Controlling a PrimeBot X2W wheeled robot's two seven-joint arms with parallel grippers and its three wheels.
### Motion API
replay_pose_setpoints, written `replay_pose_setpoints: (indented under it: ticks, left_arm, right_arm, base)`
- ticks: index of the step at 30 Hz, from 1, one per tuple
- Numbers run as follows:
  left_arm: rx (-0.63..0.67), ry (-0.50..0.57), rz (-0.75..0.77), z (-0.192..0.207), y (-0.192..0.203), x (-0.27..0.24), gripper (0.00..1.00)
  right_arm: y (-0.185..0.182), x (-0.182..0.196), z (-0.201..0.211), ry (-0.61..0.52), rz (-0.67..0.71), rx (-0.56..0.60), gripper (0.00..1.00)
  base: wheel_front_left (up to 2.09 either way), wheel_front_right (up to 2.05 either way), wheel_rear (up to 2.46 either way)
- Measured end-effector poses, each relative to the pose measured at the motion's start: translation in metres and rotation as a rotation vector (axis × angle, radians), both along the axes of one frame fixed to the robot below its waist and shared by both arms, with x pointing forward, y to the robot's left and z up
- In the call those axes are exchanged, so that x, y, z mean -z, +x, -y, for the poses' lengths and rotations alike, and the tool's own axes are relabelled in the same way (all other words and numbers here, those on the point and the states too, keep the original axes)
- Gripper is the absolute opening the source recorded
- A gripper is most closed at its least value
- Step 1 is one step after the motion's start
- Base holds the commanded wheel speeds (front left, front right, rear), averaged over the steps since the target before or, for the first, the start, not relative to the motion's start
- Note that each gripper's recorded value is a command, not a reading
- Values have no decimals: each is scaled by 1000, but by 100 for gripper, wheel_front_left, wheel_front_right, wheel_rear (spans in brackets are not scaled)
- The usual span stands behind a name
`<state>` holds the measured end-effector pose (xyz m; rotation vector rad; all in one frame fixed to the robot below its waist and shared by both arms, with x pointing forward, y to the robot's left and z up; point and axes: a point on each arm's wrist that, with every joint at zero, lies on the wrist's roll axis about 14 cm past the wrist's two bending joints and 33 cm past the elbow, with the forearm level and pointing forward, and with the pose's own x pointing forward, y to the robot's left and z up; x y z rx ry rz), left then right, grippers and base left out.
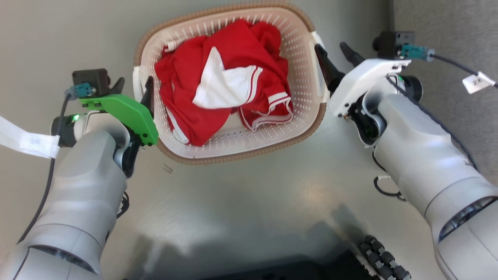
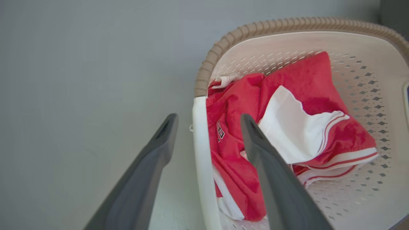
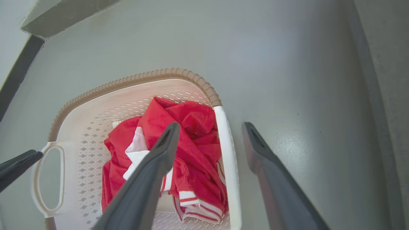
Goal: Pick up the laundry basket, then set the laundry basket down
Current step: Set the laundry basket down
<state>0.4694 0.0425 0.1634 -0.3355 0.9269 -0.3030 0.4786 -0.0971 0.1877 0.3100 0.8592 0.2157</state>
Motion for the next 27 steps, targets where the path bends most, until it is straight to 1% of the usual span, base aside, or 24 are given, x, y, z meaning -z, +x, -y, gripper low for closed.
replay_pose_setpoints:
  ticks: [4, 8, 9, 11, 14, 15, 20, 27]
  left_arm:
    - [16, -12, 49, 5, 6, -20, 100]
    - [16, -27, 87, 7, 8, -40, 100]
    - [16, -37, 115, 9, 11, -52, 100]
    - [14, -42, 151, 8, 17, -65, 100]
    - [11, -46, 212, 4, 27, -87, 100]
    - [5, -54, 246, 4, 30, -101, 100]
    - [-19, -73, 328, -2, 36, -135, 100]
    - [-43, -112, 424, -3, 29, -180, 100]
  right_arm:
    - [-2, -15, 2, -2, 23, 6, 100]
    - [5, -38, 2, 8, 77, 15, 100]
    - [10, -51, 2, 7, 112, 8, 100]
    - [15, -65, 4, 5, 150, 2, 100]
    - [21, -86, 10, 4, 205, 11, 100]
    - [23, -99, 11, 10, 236, 19, 100]
    - [22, -130, 13, 25, 309, 33, 100]
    - [12, -167, 19, 26, 401, 46, 100]
  base:
    - [0, 0, 0]
    - [0, 0, 0]
    - [0, 0, 0]
    - [0, 0, 0]
    - [0, 0, 0]
    - [0, 0, 0]
    - [0, 0, 0]
    - [0, 0, 0]
